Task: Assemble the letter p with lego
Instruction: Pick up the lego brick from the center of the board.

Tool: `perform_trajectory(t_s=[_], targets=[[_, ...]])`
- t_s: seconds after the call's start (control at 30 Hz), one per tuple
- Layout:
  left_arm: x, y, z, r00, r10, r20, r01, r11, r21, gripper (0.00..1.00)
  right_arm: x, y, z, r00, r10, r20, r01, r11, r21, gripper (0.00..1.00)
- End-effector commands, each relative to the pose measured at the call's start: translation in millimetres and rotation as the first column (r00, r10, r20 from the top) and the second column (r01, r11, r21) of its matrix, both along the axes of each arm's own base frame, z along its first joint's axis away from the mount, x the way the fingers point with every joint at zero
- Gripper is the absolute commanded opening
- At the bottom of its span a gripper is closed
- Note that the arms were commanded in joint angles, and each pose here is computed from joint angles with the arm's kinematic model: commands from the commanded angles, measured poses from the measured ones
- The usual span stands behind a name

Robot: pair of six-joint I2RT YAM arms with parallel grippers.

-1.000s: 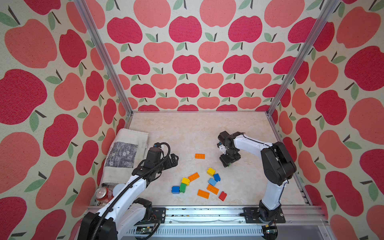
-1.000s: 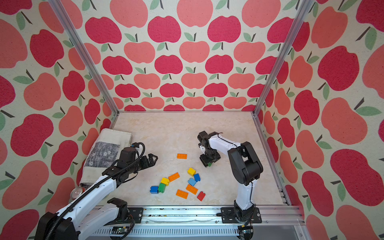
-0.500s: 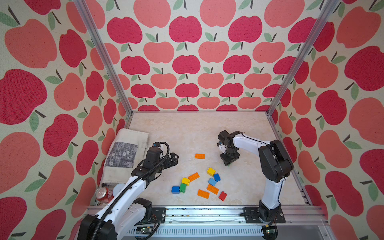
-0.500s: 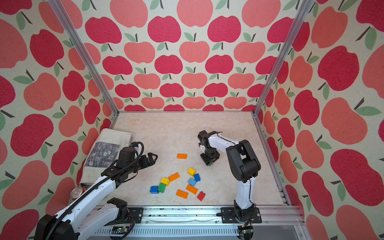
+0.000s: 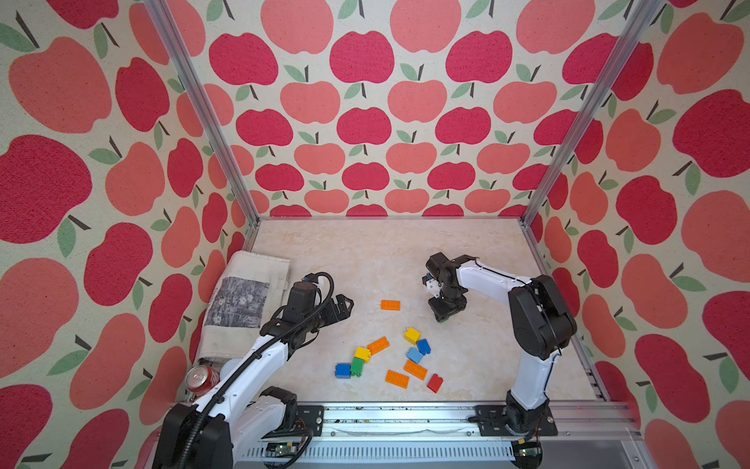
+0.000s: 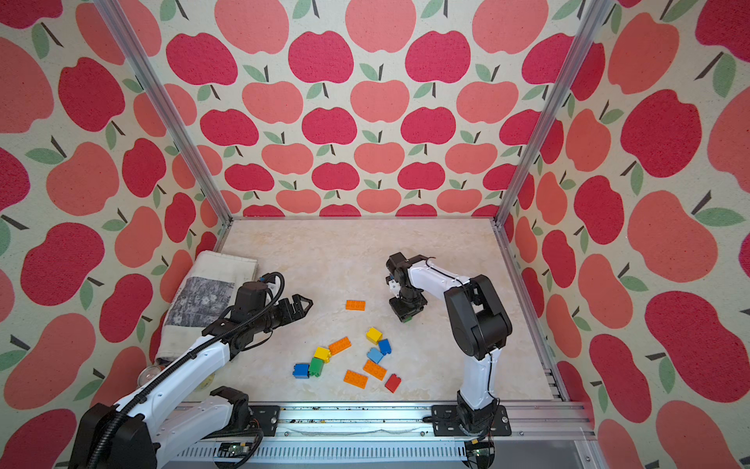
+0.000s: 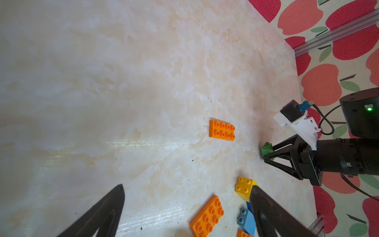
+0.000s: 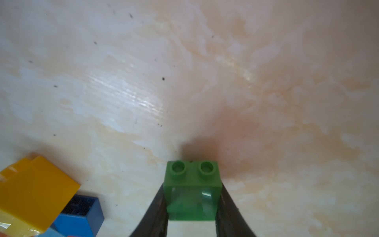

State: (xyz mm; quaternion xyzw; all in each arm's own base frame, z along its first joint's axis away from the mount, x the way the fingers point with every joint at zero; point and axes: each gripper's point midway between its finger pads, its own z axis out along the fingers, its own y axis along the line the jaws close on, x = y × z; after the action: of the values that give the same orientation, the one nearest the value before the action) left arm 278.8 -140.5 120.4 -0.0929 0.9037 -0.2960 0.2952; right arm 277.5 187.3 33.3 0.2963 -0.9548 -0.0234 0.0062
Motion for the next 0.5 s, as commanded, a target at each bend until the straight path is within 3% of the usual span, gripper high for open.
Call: perform_trajectory(t_s=[0.0,0.47], targets=[[15,-15,21,0.999,-0.039,0.025,0.04,0.997,-0.059,0.97,2,14,22,0.999,0.006,0.053,-0.011,0.995,0.095,0.2],[18,-53,34,0.978,-0.208,-0.007,0.206,0.973,-0.099,0.94,-4,67,71,0.949,0.109,0.295,-0.197,0.938,0.286,0.19]])
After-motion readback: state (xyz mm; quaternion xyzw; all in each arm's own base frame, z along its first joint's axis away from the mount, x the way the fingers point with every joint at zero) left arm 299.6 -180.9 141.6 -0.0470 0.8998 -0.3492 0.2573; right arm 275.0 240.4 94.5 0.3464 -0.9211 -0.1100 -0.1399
